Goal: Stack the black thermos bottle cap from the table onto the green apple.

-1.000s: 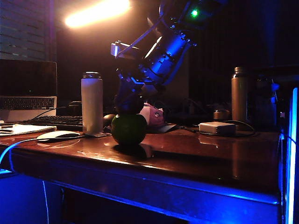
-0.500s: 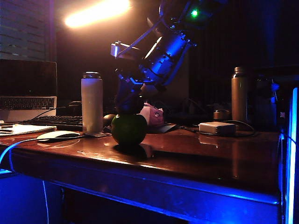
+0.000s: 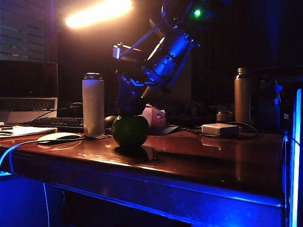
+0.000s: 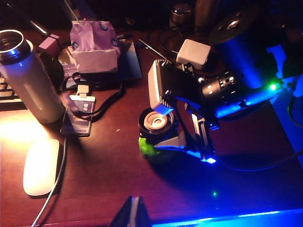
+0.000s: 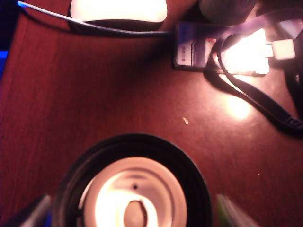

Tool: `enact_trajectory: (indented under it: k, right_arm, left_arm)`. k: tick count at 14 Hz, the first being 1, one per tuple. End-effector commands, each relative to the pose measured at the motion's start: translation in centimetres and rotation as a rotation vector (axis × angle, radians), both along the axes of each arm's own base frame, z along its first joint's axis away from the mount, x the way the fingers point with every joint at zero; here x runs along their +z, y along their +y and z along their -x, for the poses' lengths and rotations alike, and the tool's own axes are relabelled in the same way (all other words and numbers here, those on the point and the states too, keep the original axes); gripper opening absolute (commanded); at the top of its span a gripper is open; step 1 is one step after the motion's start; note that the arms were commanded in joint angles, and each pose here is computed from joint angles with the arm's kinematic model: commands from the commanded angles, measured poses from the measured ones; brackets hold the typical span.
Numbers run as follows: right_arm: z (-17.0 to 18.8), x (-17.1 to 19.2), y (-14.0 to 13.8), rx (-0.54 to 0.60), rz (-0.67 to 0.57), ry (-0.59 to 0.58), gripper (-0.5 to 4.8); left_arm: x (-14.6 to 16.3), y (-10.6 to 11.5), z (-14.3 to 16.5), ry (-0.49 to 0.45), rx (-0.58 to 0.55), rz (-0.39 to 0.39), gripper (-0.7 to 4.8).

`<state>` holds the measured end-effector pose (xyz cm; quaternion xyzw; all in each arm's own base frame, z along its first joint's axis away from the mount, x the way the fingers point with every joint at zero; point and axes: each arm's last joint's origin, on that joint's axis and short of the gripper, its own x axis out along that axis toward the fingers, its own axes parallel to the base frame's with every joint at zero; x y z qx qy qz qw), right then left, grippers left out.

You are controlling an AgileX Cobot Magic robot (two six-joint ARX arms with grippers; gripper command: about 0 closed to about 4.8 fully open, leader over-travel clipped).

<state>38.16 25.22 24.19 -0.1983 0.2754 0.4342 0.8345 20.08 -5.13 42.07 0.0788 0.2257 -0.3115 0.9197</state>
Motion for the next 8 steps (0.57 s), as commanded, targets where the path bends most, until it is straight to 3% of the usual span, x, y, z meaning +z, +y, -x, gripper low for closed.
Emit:
enact_trajectory:
  k: [1, 6, 8]
  right_arm:
    - [0.2, 1.3, -0.1, 0.008, -0.026, -0.033, 4.79]
    - [0.8, 3.2, -0.4, 0.023, -0.061, -0.070, 4.79]
    - [1.7, 5.6, -0.9, 0.019, -0.089, -0.121, 4.70]
  left_arm:
    - [0.3, 0.0, 0.1, -0.013, -0.007, 0.006, -0.03]
    - [0.3, 0.0, 0.1, -0.012, -0.007, 0.006, -0.03]
    - [0.3, 0.0, 0.2, -0.013, -0.007, 0.006, -0.03]
